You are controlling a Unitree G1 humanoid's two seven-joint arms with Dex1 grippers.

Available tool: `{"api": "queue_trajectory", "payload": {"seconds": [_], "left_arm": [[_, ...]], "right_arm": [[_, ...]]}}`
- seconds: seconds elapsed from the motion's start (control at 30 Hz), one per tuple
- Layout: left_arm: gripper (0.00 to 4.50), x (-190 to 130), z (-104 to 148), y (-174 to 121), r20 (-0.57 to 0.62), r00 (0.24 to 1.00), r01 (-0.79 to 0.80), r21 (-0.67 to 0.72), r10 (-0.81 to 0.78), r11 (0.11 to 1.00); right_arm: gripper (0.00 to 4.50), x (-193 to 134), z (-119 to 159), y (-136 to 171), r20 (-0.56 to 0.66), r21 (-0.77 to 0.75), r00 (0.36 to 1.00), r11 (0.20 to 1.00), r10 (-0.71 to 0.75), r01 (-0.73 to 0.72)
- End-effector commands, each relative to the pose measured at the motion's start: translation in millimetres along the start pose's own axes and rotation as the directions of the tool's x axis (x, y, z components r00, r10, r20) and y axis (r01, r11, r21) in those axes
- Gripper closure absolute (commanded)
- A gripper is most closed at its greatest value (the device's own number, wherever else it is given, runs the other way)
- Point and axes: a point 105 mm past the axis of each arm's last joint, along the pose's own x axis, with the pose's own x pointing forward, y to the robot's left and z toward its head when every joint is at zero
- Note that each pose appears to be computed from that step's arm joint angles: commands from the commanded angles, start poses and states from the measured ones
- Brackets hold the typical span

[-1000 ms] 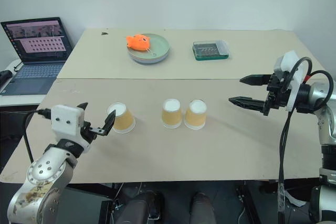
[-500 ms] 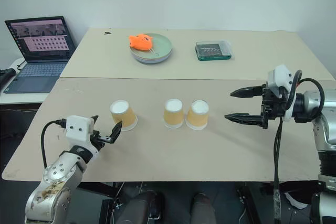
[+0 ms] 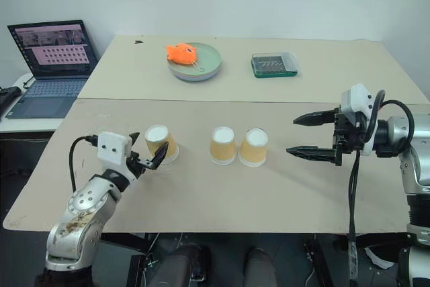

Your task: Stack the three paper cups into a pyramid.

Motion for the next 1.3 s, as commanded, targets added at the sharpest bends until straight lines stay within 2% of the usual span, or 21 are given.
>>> {"api": "queue_trajectory", "payload": {"seconds": [0.03, 0.2, 0.4, 0.5, 0.63, 0.7, 0.8, 0.93, 1.07, 1.17, 1.3], "left_arm": [[0.0, 8, 12, -3, 0.052, 0.998, 0.023, 0.021, -0.024, 1.0], [0.0, 14, -1, -3, 0.008, 0.999, 0.045, -0.001, -0.045, 0.999], [0.0, 15, 1, 0, 0.017, 0.999, 0.039, -0.011, -0.039, 0.999], [0.86, 15, 2, 0, 0.026, 0.999, 0.039, -0.012, -0.039, 0.999], [2.31, 16, 4, -2, 0.033, 0.998, 0.05, -0.004, -0.049, 0.999], [2.58, 17, 4, -3, 0.034, 0.998, 0.051, 0.004, -0.051, 0.999], [2.58, 19, 9, -3, 0.047, 0.997, 0.062, 0.019, -0.063, 0.998], [2.58, 29, 37, -1, 0.109, 0.985, 0.13, 0.037, -0.133, 0.991], [2.58, 41, 70, -3, 0.128, 0.936, 0.316, 0.109, -0.328, 0.943], [2.58, 51, 94, -2, 0.138, 0.874, 0.453, 0.115, -0.466, 0.884], [2.58, 63, 128, -11, 0.151, 0.749, 0.637, 0.105, -0.645, 0.764]], "right_arm": [[0.02, -4, 9, 0, 0.003, -0.048, 1.0, 0.999, -0.015, 0.015], [0.02, -5, 10, -1, 0.003, -0.052, 0.999, 0.998, -0.033, 0.033], [0.02, -7, 9, -1, -0.001, -0.052, 0.999, 0.998, -0.045, 0.045], [0.0, -7, 9, -2, -0.004, -0.052, 0.999, 0.997, -0.052, 0.052], [0.0, -6, 7, -1, -0.008, -0.051, 0.999, 0.997, -0.052, 0.051], [0.0, -6, 7, -1, -0.009, -0.051, 0.999, 0.997, -0.052, 0.052], [0.0, -5, 8, -3, -0.007, -0.052, 0.998, 0.997, -0.059, 0.059], [0.0, -6, 8, -5, -0.007, -0.054, 0.997, 0.996, -0.078, 0.078], [0.0, -4, 6, -7, -0.003, -0.051, 0.995, 0.994, -0.101, 0.101], [0.0, -3, 5, -7, 0.004, -0.048, 0.993, 0.991, -0.121, 0.121], [0.0, -3, 5, -5, 0.017, -0.042, 0.99, 0.989, -0.143, 0.144]]}}
